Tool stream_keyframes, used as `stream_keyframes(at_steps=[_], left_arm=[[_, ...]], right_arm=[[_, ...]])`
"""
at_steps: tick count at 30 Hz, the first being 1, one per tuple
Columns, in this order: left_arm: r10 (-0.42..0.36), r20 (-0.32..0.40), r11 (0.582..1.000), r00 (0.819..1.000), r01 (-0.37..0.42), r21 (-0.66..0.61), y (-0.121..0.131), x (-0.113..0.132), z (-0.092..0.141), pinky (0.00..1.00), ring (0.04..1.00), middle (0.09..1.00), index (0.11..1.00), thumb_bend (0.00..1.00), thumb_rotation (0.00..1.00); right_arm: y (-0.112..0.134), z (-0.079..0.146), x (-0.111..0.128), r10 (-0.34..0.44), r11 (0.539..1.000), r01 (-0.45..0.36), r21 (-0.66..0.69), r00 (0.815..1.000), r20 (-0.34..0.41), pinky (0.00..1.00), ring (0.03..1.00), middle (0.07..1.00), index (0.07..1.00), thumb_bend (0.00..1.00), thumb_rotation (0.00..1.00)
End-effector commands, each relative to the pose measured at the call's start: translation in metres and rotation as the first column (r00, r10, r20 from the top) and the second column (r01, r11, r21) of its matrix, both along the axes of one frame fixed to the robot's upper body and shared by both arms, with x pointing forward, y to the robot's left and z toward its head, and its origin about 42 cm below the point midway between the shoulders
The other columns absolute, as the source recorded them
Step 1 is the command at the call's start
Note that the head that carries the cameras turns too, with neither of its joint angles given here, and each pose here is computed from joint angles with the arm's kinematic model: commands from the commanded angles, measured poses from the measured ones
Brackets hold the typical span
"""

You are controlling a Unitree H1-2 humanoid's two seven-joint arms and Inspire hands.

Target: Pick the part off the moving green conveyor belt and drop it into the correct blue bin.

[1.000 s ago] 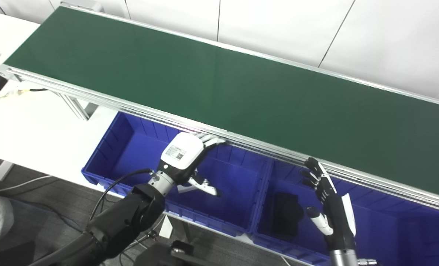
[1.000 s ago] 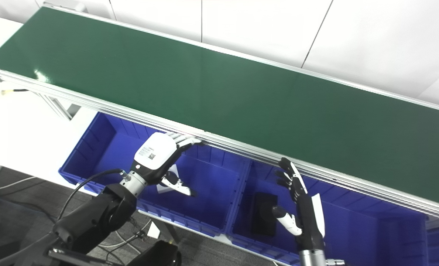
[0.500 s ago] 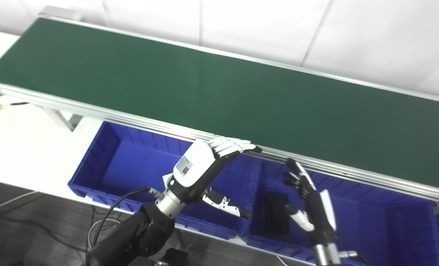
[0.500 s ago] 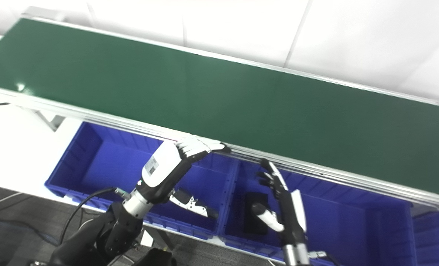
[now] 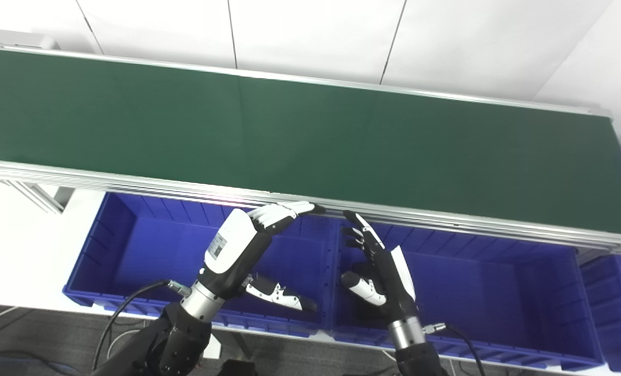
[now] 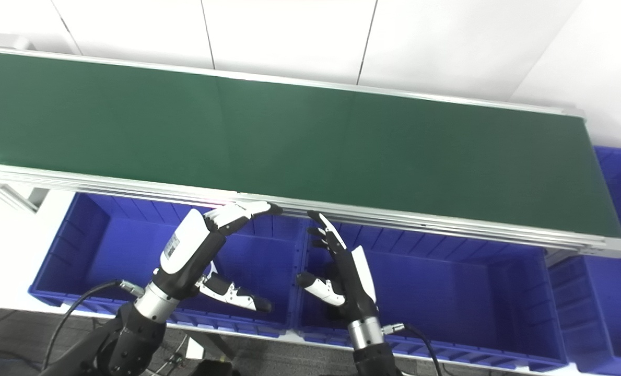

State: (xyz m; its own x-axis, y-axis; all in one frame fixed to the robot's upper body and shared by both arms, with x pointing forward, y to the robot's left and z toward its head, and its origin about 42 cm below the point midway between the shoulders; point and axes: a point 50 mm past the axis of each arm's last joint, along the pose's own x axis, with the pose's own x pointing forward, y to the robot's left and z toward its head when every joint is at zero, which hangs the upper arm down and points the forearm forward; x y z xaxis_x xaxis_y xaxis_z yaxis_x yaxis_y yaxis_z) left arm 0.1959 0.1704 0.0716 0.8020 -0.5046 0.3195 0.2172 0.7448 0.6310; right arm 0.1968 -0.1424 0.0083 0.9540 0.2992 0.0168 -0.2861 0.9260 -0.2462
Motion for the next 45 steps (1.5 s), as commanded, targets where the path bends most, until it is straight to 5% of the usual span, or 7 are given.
stream_keyframes(at_steps=[1,6,26,34,37,45], left_arm=[[-0.019,0.016,0.998,1.000,0.019,-0.058,-0.005,0.004,0.005,0.66,0.779,0.833,0.827,0.84,0.41],[-0.025,-0.010,0.997,1.000,0.025,-0.076,-0.014,0.001,-0.001,0.74,0.814,0.851,0.838,0.84,0.45],[-0.018,-0.105,0.990,0.994,0.003,-0.140,-0.015,0.001,-0.008,0.70,0.797,0.857,0.849,0.85,0.48],[-0.017,-0.206,0.967,0.978,-0.036,-0.250,0.007,0.000,0.003,0.80,0.886,0.914,0.912,0.81,0.48],[-0.013,-0.237,0.957,0.971,-0.057,-0.284,0.012,-0.001,0.003,0.93,0.939,0.944,0.947,0.72,0.45],[0.000,-0.300,0.939,0.954,-0.103,-0.329,0.015,0.007,-0.006,0.84,0.893,0.925,0.931,0.76,0.53]], right_arm=[[0.002,0.009,0.006,-0.004,0.999,0.002,0.034,0.998,0.067,0.77,0.846,0.930,0.902,0.94,0.87],[-0.005,0.005,0.002,-0.006,1.000,0.006,0.006,0.998,0.065,0.76,0.840,0.927,0.910,0.95,0.91],[-0.008,0.002,0.003,0.000,1.000,0.000,-0.003,0.998,0.063,0.77,0.843,0.921,0.923,0.96,0.91],[0.014,0.017,0.007,0.007,0.999,-0.012,0.047,0.994,0.106,0.78,0.839,0.926,0.918,0.95,0.91],[0.021,0.024,0.013,0.009,0.998,-0.017,0.058,0.991,0.133,0.75,0.828,0.926,0.910,0.94,0.90],[0.014,0.039,0.018,-0.005,0.997,-0.008,0.080,0.986,0.167,0.73,0.801,0.917,0.900,0.96,0.90]])
